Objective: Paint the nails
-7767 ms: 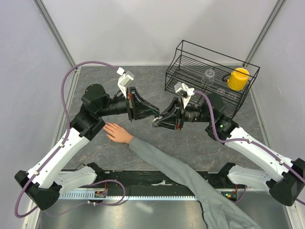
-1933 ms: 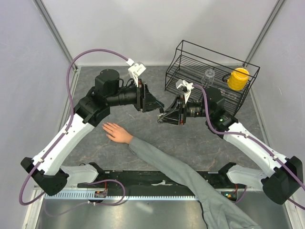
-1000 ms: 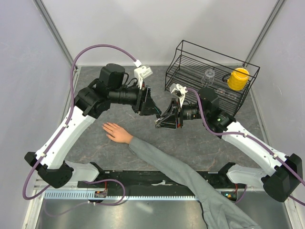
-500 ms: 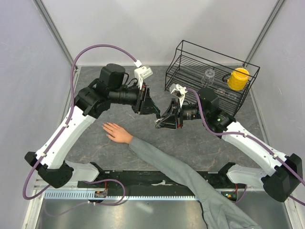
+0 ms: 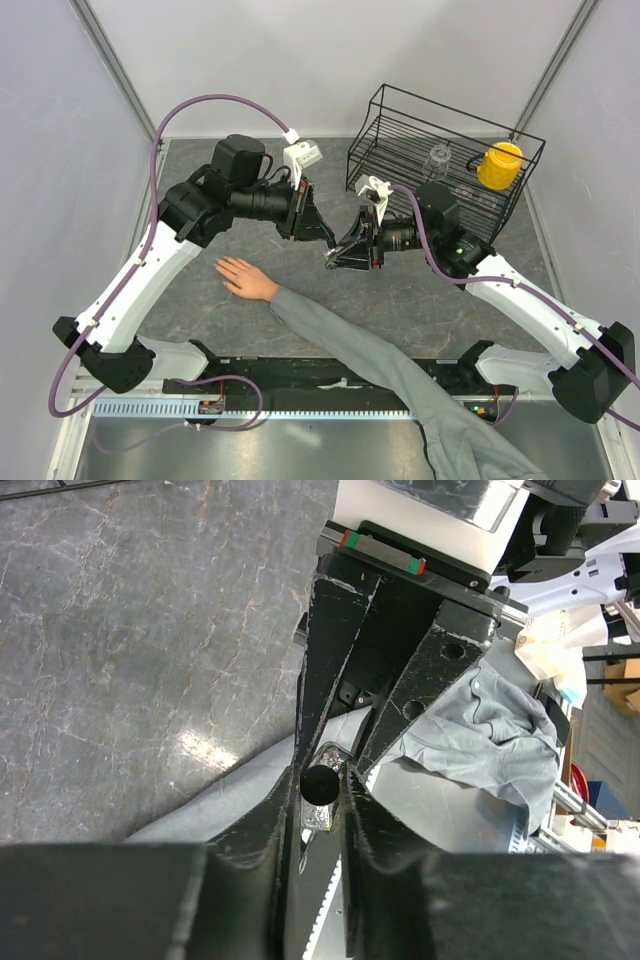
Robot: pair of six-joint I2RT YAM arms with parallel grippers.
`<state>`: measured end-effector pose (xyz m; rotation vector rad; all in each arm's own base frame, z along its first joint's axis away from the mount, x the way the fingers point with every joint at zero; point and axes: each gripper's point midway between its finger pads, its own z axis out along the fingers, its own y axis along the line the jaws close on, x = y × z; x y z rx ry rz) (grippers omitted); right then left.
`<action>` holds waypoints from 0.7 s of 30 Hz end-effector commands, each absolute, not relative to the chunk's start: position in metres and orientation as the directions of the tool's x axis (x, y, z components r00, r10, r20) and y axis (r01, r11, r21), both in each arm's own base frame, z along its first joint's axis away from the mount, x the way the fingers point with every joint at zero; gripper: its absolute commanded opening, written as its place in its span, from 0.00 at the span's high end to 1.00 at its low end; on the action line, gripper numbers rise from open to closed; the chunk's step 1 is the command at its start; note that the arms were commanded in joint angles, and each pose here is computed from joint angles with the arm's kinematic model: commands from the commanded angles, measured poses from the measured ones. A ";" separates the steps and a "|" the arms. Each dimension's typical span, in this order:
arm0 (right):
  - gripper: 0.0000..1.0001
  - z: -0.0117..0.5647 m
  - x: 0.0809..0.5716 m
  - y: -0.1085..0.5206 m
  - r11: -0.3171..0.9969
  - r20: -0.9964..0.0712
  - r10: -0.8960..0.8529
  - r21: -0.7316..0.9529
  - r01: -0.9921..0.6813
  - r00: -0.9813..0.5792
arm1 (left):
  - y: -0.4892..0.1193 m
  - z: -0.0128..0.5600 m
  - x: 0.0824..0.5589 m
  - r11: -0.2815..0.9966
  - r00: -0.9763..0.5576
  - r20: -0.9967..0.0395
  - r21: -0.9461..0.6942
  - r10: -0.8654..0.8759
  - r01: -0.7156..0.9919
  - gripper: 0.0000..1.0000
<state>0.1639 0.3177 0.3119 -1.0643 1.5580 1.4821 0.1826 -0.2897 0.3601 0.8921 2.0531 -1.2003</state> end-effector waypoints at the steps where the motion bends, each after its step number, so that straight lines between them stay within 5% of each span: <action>1: 1.00 0.337 0.165 0.320 -0.030 -0.950 -0.037 0.312 -0.950 -0.310 | -0.289 0.370 0.185 0.363 -0.546 -0.800 -0.446 0.249 0.818 0.86; 5: 1.00 0.335 0.163 0.321 -0.040 -0.950 -0.043 0.312 -0.949 -0.310 | -0.288 0.372 0.189 0.379 -0.543 -0.804 -0.437 0.242 0.816 0.98; 21: 1.00 0.329 0.171 0.320 0.039 -0.958 -0.049 0.282 -0.959 -0.284 | -0.284 0.376 0.198 0.458 -0.591 -0.784 -0.460 0.193 0.761 0.98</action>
